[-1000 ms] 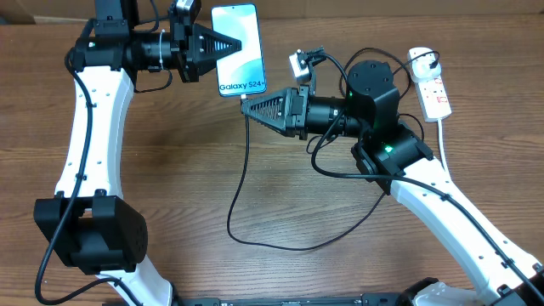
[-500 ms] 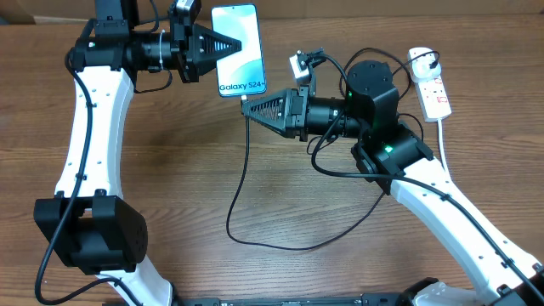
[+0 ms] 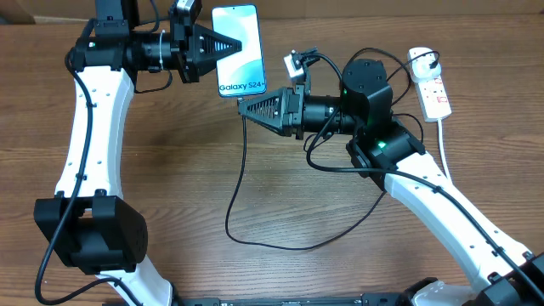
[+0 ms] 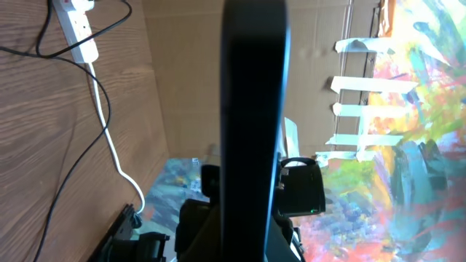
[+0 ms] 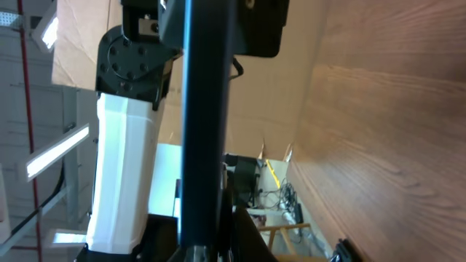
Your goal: Plug charger to phone and switch on socket
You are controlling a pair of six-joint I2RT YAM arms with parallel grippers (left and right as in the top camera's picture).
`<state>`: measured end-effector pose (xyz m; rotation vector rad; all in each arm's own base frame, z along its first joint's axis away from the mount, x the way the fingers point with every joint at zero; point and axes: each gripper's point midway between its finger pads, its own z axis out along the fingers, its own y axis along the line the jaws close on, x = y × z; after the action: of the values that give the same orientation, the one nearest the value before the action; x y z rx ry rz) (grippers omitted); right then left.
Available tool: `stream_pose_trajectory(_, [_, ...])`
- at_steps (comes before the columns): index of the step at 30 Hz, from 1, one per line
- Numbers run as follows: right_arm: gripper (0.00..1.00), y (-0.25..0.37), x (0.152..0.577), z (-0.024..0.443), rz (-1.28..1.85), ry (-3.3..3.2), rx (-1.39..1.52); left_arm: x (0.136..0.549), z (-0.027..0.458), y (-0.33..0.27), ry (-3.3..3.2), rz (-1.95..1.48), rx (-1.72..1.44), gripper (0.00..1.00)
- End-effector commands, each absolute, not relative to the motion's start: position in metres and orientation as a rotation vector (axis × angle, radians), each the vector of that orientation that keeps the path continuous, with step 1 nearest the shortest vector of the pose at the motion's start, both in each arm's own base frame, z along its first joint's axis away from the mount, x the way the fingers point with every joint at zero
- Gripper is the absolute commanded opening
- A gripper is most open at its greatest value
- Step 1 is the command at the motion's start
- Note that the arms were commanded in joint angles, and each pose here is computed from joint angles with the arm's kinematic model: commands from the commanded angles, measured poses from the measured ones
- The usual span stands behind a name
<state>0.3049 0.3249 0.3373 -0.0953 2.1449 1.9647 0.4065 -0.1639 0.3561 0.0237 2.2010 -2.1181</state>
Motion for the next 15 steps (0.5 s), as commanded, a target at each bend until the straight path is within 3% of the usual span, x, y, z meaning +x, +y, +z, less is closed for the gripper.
stream_pose_trajectory(1, [0.04,0.327,0.299,0.348,2.001,2.137,-0.130,0.409,0.359,-0.160,2.193,-2.107,0.023,0.04])
stream_pose_trajectory(15, [0.04,0.327,0.301,0.348,1.994,2.132,-0.121,0.413,0.361,-0.144,2.164,-2.110,-0.008,0.04])
